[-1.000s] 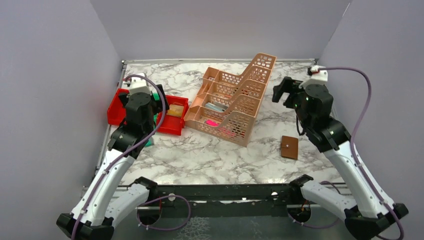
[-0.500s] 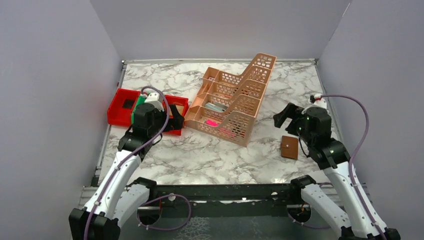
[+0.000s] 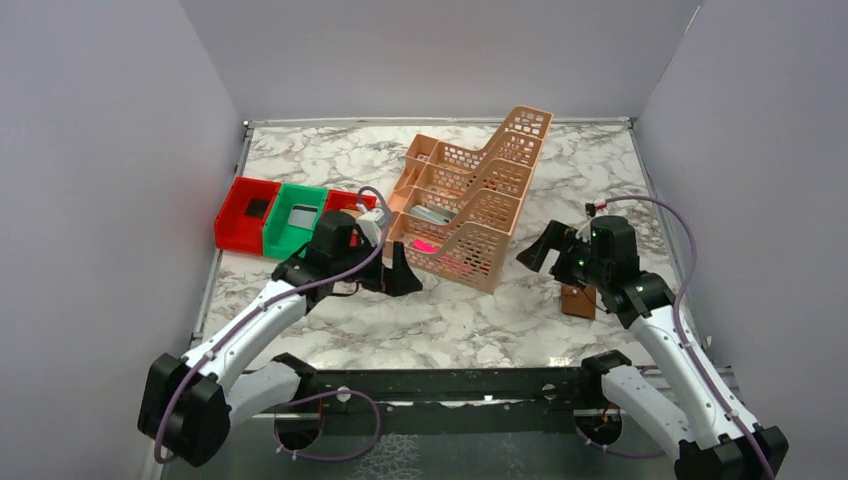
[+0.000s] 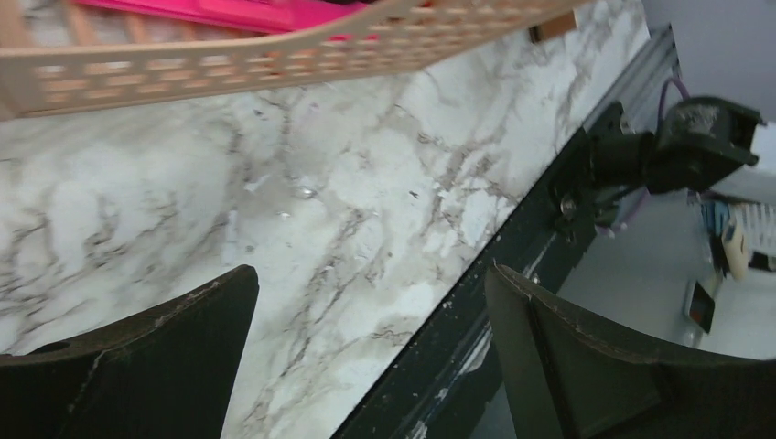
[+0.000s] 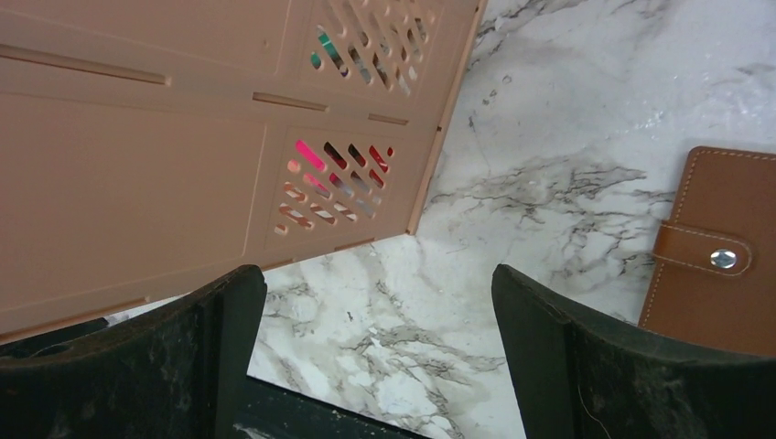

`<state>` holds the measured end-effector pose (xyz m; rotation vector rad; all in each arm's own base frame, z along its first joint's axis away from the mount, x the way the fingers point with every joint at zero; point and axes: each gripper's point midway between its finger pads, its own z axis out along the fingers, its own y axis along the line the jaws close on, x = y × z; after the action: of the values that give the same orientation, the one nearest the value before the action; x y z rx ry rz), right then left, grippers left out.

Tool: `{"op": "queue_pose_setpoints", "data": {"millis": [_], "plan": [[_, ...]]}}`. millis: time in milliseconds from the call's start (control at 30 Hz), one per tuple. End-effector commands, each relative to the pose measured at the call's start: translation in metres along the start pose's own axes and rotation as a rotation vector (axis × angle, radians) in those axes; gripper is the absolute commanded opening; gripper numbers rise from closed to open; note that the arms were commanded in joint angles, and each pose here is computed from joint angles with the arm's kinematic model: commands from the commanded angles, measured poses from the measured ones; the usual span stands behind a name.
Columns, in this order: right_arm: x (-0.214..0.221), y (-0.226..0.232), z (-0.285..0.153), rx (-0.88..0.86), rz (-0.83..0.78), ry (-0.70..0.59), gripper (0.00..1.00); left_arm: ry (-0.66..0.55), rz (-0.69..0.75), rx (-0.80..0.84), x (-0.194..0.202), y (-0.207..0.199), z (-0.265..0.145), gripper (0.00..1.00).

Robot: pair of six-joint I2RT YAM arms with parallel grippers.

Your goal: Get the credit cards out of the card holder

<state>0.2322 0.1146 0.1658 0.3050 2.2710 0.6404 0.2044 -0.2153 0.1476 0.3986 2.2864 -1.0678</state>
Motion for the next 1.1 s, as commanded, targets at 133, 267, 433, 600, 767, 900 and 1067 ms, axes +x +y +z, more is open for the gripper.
{"op": "queue_pose_setpoints", "data": {"millis": [133, 267, 433, 600, 767, 900, 1067], "plan": [[0.012, -0.006, 0.003, 0.013, 0.085, 0.027, 0.99, 0.043, 0.143, 0.235, -0.008, -0.083, 0.044, 0.97], [0.011, -0.023, -0.002, 0.115, 0.151, -0.007, 1.00, 0.026, 0.197, 0.240, -0.016, -0.108, 0.076, 0.97], [0.007, -0.031, -0.013, 0.165, 0.155, -0.039, 0.99, -0.048, 0.214, 0.228, -0.039, -0.119, 0.104, 0.97], [0.004, -0.033, -0.023, 0.178, 0.140, -0.068, 0.99, -0.115, 0.242, 0.200, -0.062, -0.123, 0.122, 0.97], [0.004, -0.031, -0.027, 0.166, 0.119, -0.070, 1.00, -0.142, 0.271, 0.192, -0.081, -0.126, 0.143, 0.97], [0.002, -0.029, -0.030, 0.162, 0.113, -0.070, 0.99, -0.156, 0.291, 0.195, -0.099, -0.132, 0.159, 0.97], [-0.001, -0.012, -0.029, 0.074, 0.069, -0.058, 0.99, -0.114, 0.329, 0.146, -0.107, -0.125, 0.186, 0.97]]}}
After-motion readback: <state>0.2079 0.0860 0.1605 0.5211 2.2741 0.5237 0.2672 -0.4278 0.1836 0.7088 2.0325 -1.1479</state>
